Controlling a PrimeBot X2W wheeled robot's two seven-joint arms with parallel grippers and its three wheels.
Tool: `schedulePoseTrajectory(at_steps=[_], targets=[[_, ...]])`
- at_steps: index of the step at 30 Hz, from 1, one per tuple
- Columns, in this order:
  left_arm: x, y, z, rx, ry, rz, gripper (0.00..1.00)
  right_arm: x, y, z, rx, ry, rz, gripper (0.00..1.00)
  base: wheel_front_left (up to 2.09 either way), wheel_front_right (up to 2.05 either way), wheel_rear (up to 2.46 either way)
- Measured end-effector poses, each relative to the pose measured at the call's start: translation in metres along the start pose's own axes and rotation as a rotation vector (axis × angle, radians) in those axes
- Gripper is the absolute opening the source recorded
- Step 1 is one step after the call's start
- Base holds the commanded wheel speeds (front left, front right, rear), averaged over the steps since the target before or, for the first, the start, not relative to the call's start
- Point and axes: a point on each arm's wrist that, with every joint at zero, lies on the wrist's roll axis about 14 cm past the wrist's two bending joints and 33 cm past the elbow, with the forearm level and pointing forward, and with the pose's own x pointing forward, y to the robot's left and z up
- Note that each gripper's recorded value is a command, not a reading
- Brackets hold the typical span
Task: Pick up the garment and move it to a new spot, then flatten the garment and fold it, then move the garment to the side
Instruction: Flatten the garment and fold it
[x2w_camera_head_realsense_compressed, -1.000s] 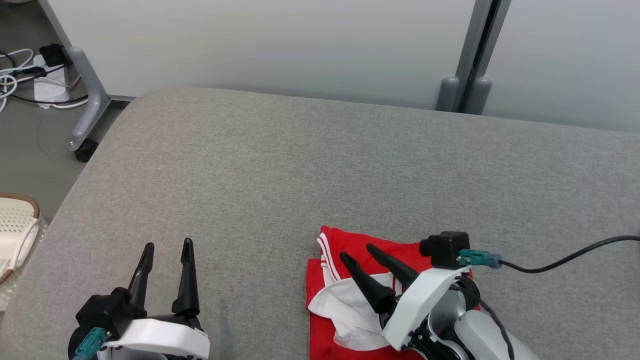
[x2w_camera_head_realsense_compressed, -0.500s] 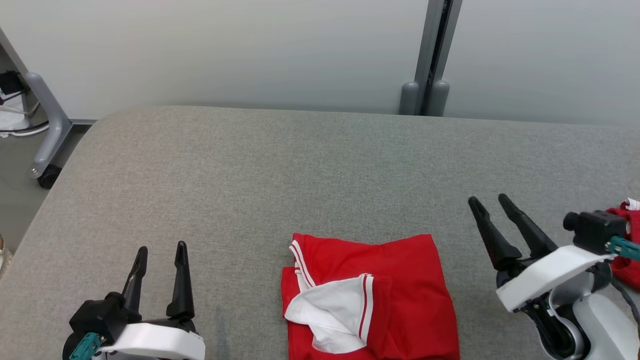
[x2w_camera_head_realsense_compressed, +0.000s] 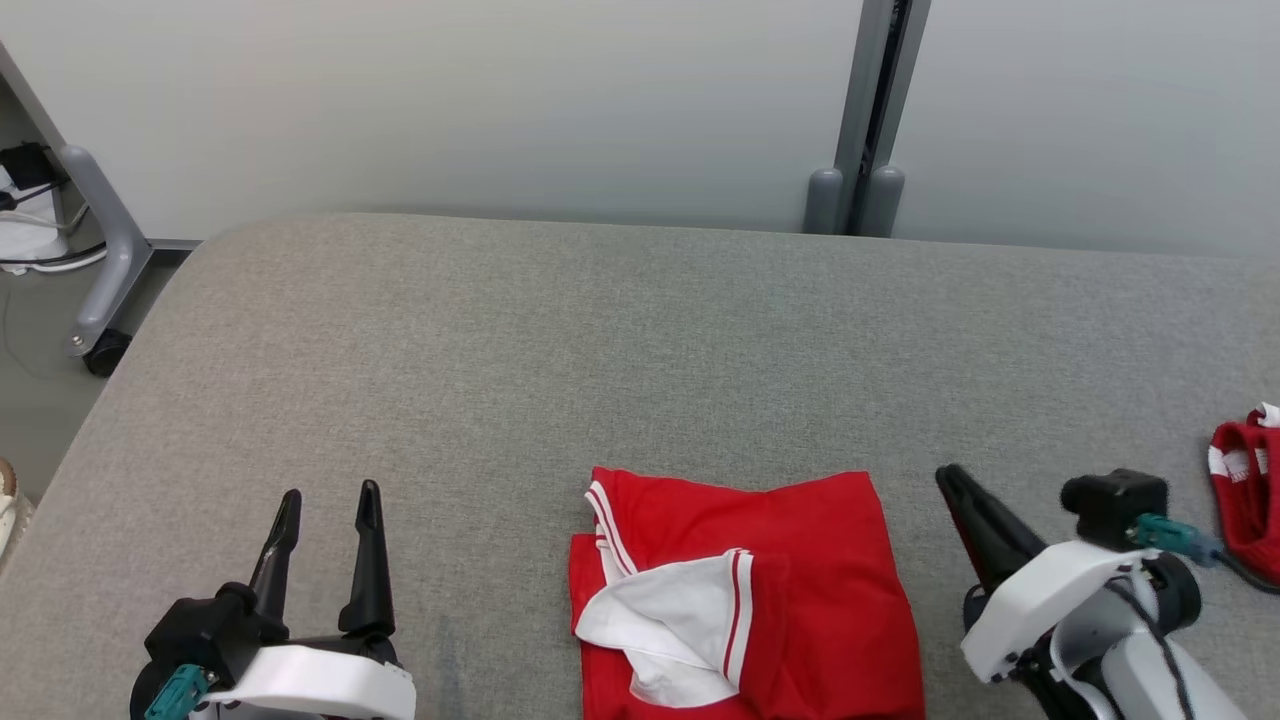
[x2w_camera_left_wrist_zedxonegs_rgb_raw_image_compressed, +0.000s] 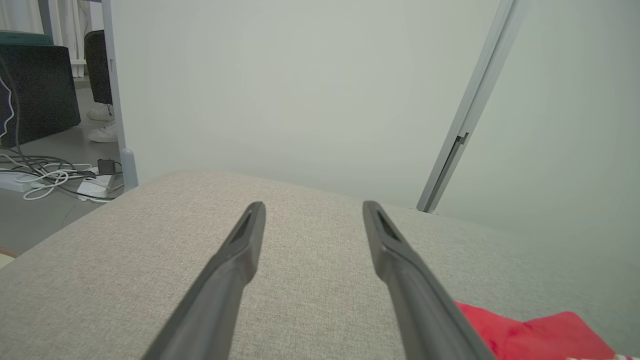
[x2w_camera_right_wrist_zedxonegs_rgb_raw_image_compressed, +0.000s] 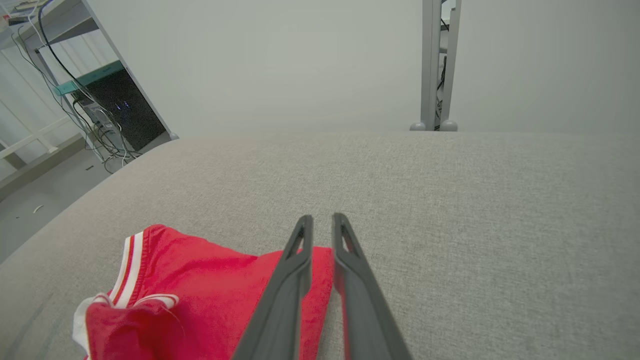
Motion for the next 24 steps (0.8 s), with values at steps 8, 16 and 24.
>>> schedulePoseTrajectory(at_steps=[8,16,24], targets=[[-0.008,0.014,0.004,-0.003,-0.011,0.044,1.0,0.012,0.038,-0.064,-0.005,0.203,0.078,0.0,0.0,0.0,0.0],[-0.018,0.029,0.007,-0.001,-0.019,0.09,1.0,0.003,0.125,-0.109,0.02,0.348,0.31,0.0,0.0,0.0,0.0],[-0.013,0.024,0.005,-0.002,-0.013,0.075,1.0,-0.023,0.209,-0.109,0.137,0.368,0.547,0.0,0.0,0.0,0.0]])
